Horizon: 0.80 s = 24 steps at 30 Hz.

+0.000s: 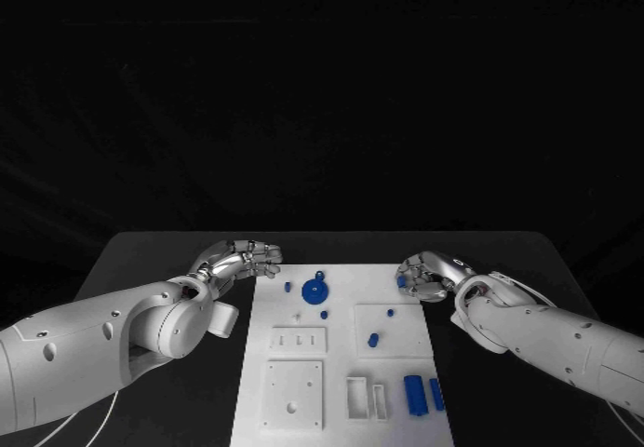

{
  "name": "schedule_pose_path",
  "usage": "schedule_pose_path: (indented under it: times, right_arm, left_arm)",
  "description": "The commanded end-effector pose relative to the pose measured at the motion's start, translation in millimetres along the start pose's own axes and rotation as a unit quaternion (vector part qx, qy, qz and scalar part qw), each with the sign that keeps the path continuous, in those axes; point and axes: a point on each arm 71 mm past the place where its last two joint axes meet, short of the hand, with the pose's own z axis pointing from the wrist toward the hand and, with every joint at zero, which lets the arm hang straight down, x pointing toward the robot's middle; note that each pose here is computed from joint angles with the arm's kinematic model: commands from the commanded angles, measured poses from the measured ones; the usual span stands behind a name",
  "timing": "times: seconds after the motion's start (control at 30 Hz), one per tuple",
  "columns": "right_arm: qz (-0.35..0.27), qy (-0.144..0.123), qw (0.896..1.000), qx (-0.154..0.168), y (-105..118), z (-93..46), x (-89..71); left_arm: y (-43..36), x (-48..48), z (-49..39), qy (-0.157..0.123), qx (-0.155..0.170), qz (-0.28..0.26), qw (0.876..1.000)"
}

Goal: Assemble the parts on the task board

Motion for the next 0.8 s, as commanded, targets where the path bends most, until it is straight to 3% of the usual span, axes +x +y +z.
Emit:
schedule_pose_path:
  times: [0.03,0.27,0.53,0.67,0.8]
  right_arm:
    - [-0.006,-0.013,1.0,0.006,3.1,-0.5,-0.8]
    - [-0.014,-0.005,1.0,0.005,24.7,-1.1,-4.5]
    - [-0.046,0.007,0.999,0.008,67.9,9.7,-11.7]
    - [-0.05,0.01,0.999,0.005,91.4,13.9,-6.7]
    - [-0.05,0.016,0.999,0.001,106.6,18.0,-0.2]
  left_arm:
    - [-0.6,3.0,0.2,0.013,0.001,0.001,1.0]
    - [0.6,7.0,-1.2,0.029,-0.015,0.028,0.999]
    - [5.9,15.6,3.1,0.055,-0.081,0.087,0.991]
    - [4.9,23.9,9.0,0.066,-0.119,0.114,0.984]
    - [4.1,32.4,13.1,0.079,-0.132,0.123,0.98]
